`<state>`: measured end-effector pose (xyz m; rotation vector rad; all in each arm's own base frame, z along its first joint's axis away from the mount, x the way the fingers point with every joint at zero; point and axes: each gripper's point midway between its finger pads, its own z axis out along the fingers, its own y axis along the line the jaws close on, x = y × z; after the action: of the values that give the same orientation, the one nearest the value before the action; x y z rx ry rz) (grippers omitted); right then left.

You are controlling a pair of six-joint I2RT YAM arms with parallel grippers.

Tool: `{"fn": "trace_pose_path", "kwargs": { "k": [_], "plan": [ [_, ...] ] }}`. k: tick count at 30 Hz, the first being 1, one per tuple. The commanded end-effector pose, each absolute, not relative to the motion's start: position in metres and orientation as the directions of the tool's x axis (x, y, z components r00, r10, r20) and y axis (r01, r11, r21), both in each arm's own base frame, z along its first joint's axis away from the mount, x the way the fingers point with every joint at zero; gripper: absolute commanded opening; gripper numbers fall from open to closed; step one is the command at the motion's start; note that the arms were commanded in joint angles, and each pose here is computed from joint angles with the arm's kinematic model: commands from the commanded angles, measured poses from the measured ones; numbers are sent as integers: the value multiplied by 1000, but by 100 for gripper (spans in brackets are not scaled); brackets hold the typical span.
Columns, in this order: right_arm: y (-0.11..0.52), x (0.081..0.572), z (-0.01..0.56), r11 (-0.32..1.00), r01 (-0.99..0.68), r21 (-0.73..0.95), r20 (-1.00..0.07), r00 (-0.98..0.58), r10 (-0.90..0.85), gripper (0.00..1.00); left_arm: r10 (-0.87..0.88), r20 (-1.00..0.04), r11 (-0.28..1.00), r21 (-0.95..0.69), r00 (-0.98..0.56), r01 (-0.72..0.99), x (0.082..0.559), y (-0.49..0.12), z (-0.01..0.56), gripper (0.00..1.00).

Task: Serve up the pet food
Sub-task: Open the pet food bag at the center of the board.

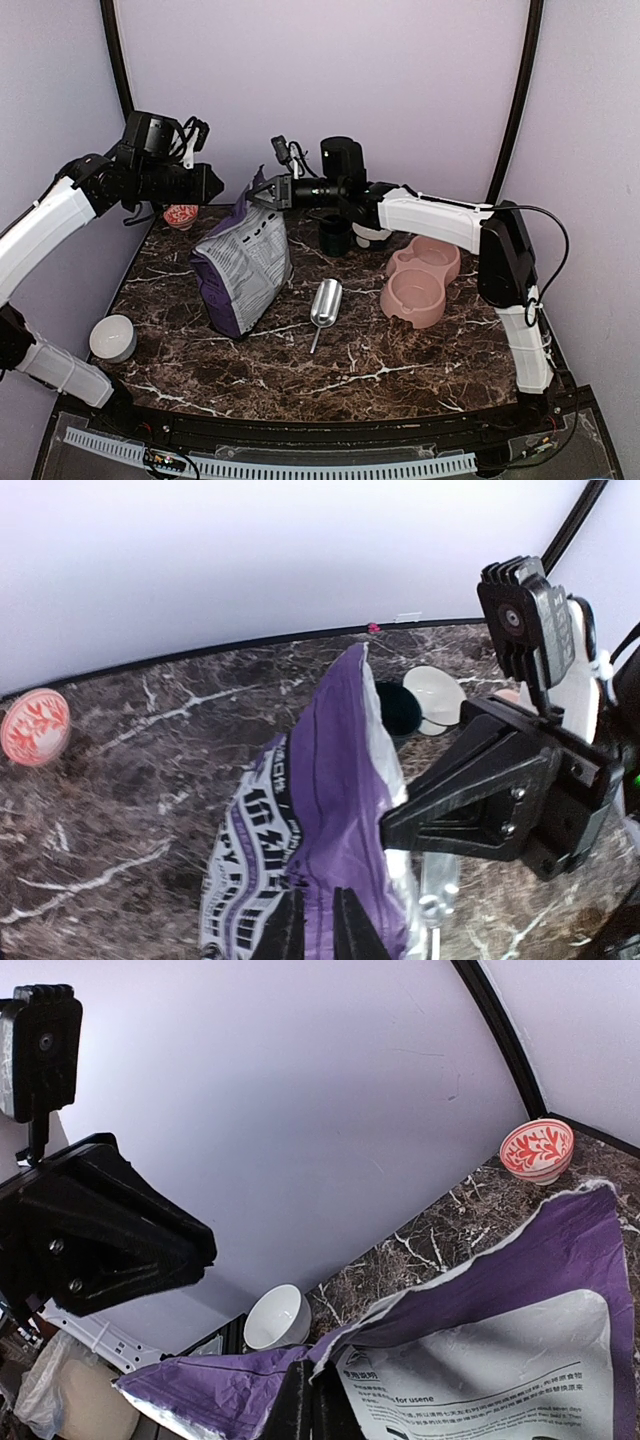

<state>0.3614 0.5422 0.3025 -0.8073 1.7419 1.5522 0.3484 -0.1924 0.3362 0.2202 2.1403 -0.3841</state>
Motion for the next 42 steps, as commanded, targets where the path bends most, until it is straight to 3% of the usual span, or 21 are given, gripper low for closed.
{"fn": "trace_pose_path", "kwargs": {
  "k": [1, 6, 23, 28, 32, 35, 38, 42],
  "plan": [
    [539, 364, 299, 129, -789, 601, -793, -608, -26, 0, 39, -804, 875, -259, -593, 409, 340, -217, 334, 19],
    [539, 361, 309, 95, -789, 607, -792, -610, -9, 0, 67, -779, 837, -296, -624, 460, 336, -232, 321, 36],
    [537, 355, 321, 15, -776, 631, -776, -631, 5, 0, 106, -730, 883, -244, -675, 402, 352, -228, 278, 35],
    [538, 354, 322, 2, -771, 637, -771, -637, 3, 0, 106, -735, 904, -210, -670, 373, 355, -220, 277, 10],
    [536, 352, 329, -24, -767, 641, -767, -641, 9, 0, 123, -732, 917, -174, -670, 359, 355, -213, 273, 0],
    [535, 350, 331, -33, -765, 643, -765, -644, 5, 0, 132, -731, 924, -154, -669, 350, 356, -210, 271, 0],
    [533, 348, 328, -34, -766, 642, -766, -643, -5, 36, 129, -738, 927, -147, -662, 345, 356, -208, 274, 0],
    [532, 345, 317, -26, -759, 650, -760, -650, -25, 40, 111, -757, 925, -159, -644, 346, 356, -208, 284, 0]
  ]
}}
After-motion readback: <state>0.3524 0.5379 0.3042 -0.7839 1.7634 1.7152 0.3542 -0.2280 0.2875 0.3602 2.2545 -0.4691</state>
